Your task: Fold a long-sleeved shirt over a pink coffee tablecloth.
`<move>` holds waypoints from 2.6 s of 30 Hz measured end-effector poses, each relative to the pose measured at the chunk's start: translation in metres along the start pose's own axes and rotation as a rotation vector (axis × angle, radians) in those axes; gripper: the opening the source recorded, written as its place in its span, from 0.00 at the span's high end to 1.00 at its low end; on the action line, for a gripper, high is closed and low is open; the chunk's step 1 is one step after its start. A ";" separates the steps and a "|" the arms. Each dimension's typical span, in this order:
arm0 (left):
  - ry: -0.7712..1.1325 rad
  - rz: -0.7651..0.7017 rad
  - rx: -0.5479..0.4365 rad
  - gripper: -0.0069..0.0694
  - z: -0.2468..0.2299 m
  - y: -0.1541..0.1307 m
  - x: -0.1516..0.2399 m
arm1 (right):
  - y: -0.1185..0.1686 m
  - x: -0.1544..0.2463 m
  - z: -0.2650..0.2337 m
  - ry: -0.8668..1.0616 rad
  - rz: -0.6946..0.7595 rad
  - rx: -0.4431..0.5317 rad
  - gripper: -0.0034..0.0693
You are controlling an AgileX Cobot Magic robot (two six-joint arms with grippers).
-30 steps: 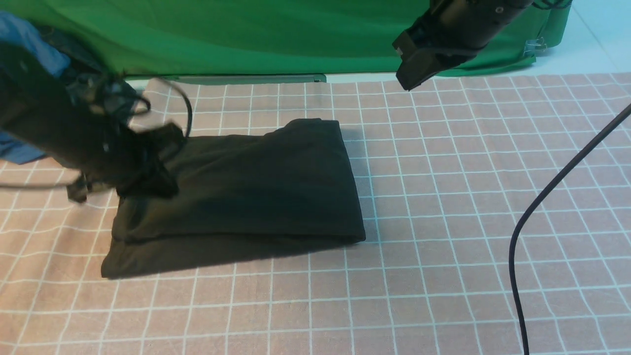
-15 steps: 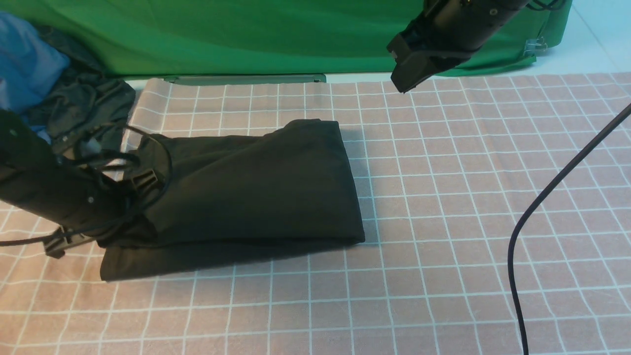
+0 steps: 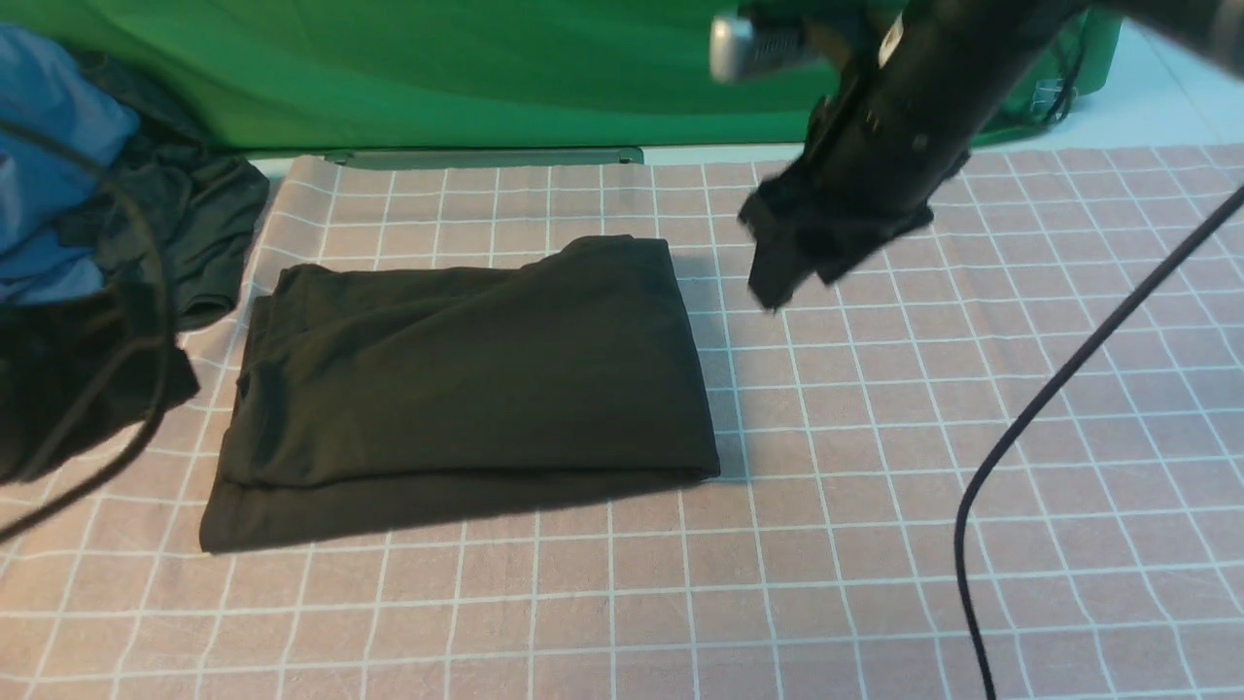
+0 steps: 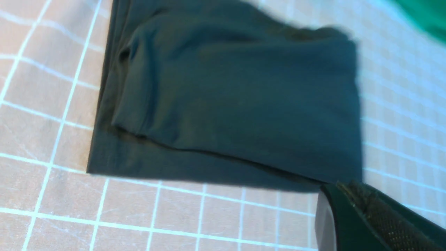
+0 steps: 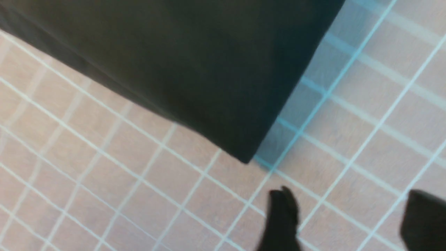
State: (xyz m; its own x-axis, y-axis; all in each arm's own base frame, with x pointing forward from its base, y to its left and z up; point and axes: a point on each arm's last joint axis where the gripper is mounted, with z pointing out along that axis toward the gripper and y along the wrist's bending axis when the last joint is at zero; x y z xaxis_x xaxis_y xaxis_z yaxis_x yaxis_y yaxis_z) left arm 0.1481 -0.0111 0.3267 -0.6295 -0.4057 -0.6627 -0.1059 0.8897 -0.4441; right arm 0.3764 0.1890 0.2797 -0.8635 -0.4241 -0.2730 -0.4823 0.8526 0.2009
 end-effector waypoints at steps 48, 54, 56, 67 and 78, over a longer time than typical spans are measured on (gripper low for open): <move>0.021 -0.002 0.033 0.89 -0.025 0.006 0.047 | -0.023 0.030 0.084 0.263 0.054 0.085 0.80; 0.020 -0.002 0.033 0.89 -0.025 0.006 0.047 | -0.023 0.037 0.077 0.275 0.073 0.100 0.68; 0.015 -0.002 0.034 0.89 -0.025 0.006 0.047 | -0.023 0.036 0.069 0.259 0.064 0.111 0.57; -0.005 0.015 0.015 0.89 -0.025 0.008 0.045 | 0.003 0.051 -0.080 -0.101 -0.041 0.198 0.84; -0.037 0.036 -0.005 0.89 -0.025 0.010 0.042 | 0.053 0.211 -0.282 -1.005 -0.125 0.223 0.90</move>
State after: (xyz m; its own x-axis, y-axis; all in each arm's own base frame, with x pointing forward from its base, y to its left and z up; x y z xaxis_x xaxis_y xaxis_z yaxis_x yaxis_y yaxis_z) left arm 0.1016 -0.0143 0.3093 -0.6044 -0.3808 -0.6998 -0.0879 0.9049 -0.4165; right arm 0.1269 0.0584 0.4978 -0.2383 -0.1508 -0.9594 -0.4337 0.9004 -0.0338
